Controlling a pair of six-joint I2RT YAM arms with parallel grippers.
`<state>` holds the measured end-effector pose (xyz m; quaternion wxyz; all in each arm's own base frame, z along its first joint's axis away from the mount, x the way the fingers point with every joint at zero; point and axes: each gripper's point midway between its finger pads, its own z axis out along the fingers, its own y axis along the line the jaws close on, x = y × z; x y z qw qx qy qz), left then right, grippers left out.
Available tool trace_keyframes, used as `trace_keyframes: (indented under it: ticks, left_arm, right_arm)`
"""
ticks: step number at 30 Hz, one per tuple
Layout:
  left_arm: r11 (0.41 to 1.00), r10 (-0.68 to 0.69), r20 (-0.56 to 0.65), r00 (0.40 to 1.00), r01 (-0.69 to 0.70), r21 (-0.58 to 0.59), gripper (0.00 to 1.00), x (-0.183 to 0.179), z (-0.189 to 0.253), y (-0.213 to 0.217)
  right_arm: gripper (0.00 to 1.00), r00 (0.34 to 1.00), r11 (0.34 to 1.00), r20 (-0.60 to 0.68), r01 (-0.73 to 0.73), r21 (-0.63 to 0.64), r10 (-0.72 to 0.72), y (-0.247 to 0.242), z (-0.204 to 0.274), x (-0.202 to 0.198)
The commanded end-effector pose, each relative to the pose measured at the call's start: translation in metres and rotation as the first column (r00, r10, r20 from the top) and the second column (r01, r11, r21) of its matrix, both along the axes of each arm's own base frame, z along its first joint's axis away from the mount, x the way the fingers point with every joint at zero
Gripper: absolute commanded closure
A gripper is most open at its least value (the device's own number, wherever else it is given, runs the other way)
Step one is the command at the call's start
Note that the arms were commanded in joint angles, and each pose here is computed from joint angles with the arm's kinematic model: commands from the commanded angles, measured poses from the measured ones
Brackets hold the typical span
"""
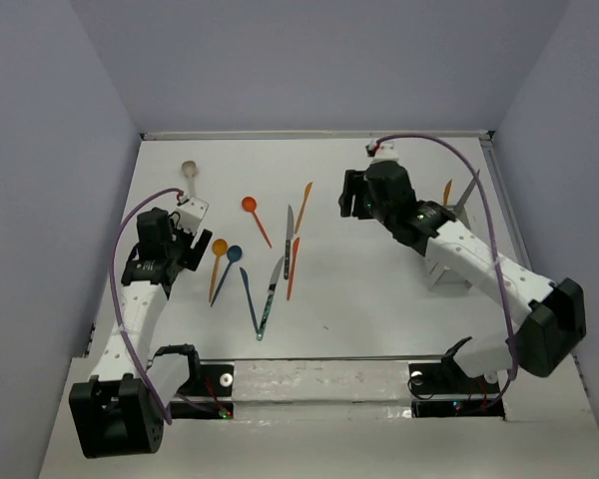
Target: Sort the eating utensils into containers
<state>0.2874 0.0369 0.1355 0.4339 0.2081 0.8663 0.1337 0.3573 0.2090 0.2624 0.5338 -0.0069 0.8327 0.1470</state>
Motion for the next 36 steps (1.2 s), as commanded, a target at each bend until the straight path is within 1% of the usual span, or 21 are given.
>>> trace_keyframes:
  ticks: [1,2,4,5,9,11,13,15,23,26,29,36]
  left_arm:
    - [0.997,-0.046,-0.061,0.997,0.042,-0.062,0.01,0.013,0.0,-0.01]
    - [0.992,-0.067,-0.069,0.995,0.059,-0.107,0.01,0.019,-0.001,-0.016]
    - [0.987,-0.07,-0.073,0.995,0.059,-0.147,0.01,0.025,-0.003,-0.019]
    - [0.986,-0.058,-0.062,0.996,0.047,-0.159,0.01,0.029,-0.001,-0.018]
    - [0.977,0.01,-0.04,0.999,-0.018,-0.211,0.01,0.043,0.001,-0.01]
    - [0.974,0.048,-0.019,0.999,-0.051,-0.221,0.01,0.049,0.002,-0.004]
    - [0.97,0.075,-0.013,0.997,-0.076,-0.233,0.01,0.049,0.0,-0.001]
    - [0.967,0.097,-0.009,0.995,-0.096,-0.234,0.01,0.048,-0.005,0.002]
    - [0.97,0.185,0.056,0.981,-0.173,-0.17,0.01,0.04,-0.015,0.021]
    - [0.97,0.192,0.037,0.981,-0.185,-0.155,0.01,0.033,-0.029,0.024]
    - [0.971,0.188,0.026,0.982,-0.182,-0.153,0.01,0.032,-0.033,0.023]
    - [0.974,0.184,0.062,0.981,-0.173,-0.147,0.01,0.028,-0.026,0.024]
  right_arm:
    - [0.35,0.939,0.989,-0.337,-0.113,-0.099,0.074,0.036,-0.079,-0.039]
    - [0.36,0.927,0.982,-0.365,-0.138,-0.129,0.083,0.054,-0.092,-0.042]
    - [0.37,0.919,0.975,-0.384,-0.162,-0.153,0.093,0.07,-0.102,-0.042]
    - [0.39,0.911,0.969,-0.398,-0.186,-0.163,0.108,0.086,-0.11,-0.042]
    - [0.43,0.892,0.954,-0.424,-0.247,-0.172,0.154,0.124,-0.128,-0.046]
    - [0.44,0.88,0.949,-0.444,-0.265,-0.17,0.167,0.136,-0.138,-0.046]
    - [0.48,0.864,0.939,-0.47,-0.294,-0.176,0.183,0.152,-0.154,-0.049]
    - [0.5,0.849,0.935,-0.5,-0.299,-0.189,0.171,0.155,-0.172,-0.048]
    - [0.53,0.819,0.921,-0.543,-0.337,-0.196,0.184,0.174,-0.202,-0.051]
    - [0.54,0.819,0.918,-0.543,-0.34,-0.203,0.183,0.179,-0.207,-0.046]
    - [0.55,0.817,0.915,-0.55,-0.34,-0.219,0.172,0.179,-0.214,-0.045]
    - [0.6,0.814,0.899,-0.581,-0.277,-0.339,0.032,0.149,-0.24,-0.048]
